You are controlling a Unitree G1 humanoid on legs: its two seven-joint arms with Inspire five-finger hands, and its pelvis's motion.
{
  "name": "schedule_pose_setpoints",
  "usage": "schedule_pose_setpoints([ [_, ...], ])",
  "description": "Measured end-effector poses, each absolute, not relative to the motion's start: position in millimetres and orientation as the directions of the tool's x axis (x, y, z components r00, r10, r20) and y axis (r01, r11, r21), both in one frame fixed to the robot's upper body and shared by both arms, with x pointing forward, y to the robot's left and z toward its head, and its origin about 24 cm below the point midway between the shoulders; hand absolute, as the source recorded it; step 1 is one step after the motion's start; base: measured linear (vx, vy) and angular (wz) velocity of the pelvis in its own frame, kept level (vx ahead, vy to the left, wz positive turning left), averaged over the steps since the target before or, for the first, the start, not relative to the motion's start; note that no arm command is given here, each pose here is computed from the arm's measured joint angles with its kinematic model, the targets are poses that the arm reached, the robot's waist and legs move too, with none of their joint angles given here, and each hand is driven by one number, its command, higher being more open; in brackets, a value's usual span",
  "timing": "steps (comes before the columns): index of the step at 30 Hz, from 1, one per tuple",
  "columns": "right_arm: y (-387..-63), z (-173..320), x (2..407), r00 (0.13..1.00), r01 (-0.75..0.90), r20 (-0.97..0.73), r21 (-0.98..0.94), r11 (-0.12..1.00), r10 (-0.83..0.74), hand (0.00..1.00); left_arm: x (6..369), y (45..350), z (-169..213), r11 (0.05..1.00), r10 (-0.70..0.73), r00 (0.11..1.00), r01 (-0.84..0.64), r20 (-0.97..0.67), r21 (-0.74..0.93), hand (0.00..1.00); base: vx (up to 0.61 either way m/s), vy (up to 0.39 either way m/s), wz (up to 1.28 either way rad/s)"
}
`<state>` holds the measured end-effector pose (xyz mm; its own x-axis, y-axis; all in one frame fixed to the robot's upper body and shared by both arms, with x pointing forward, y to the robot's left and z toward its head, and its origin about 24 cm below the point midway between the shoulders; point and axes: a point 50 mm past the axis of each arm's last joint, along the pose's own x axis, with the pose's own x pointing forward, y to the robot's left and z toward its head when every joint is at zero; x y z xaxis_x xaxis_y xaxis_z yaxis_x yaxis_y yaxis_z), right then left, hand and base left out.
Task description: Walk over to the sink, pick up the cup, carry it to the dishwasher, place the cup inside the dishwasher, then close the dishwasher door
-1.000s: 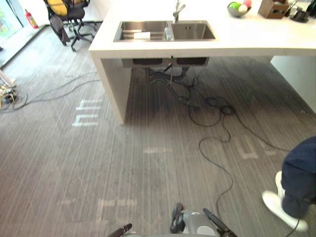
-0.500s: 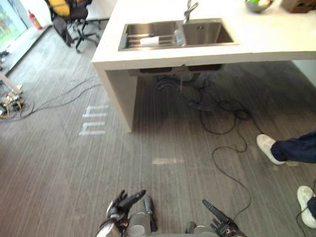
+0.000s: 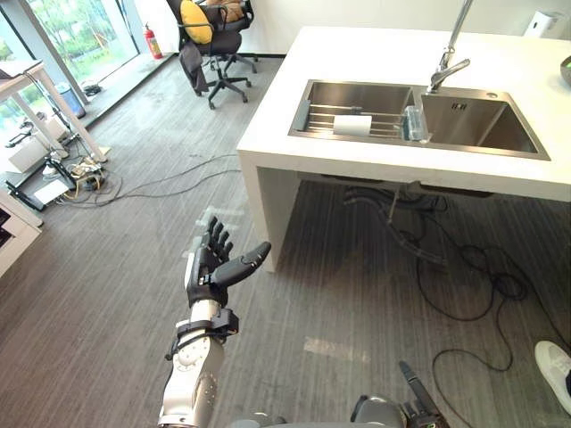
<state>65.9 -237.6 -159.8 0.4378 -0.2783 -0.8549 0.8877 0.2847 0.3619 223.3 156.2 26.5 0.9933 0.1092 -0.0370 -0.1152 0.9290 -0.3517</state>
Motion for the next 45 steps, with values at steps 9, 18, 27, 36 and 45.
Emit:
schedule_pose_setpoints([
  [9,-215.4,-168.2,14.9,0.411,0.864,-0.908,0.360,0.351,-0.080,1.00,233.4,138.2,32.1,0.928,-0.123,0.992,0.108,-0.019,-0.357,1.00,0.12,-0.196,0.14],
  [18,-218.1,-166.9,14.6,0.427,0.850,-0.896,0.351,0.394,-0.122,1.00,248.0,115.0,78.6,0.876,-0.221,0.962,0.269,0.161,-0.402,1.00,0.01,-0.019,-0.09],
  [27,-233.5,-164.3,4.6,0.371,0.810,-0.920,0.254,0.529,-0.126,1.00,250.3,131.2,111.1,0.890,-0.117,0.947,0.234,0.300,-0.392,1.00,0.23,-0.130,-0.28],
  [36,-237.3,-162.2,40.3,0.436,0.743,-0.894,0.290,0.603,-0.108,1.00,236.6,144.2,110.6,0.915,-0.059,0.949,0.176,0.311,-0.363,1.00,0.28,0.005,-0.50],
  [45,-225.8,-167.0,31.9,0.393,0.776,-0.914,0.269,0.571,-0.104,1.00,232.9,172.7,107.6,0.937,-0.010,0.962,0.104,0.271,-0.334,1.00,0.26,0.058,-0.11],
])
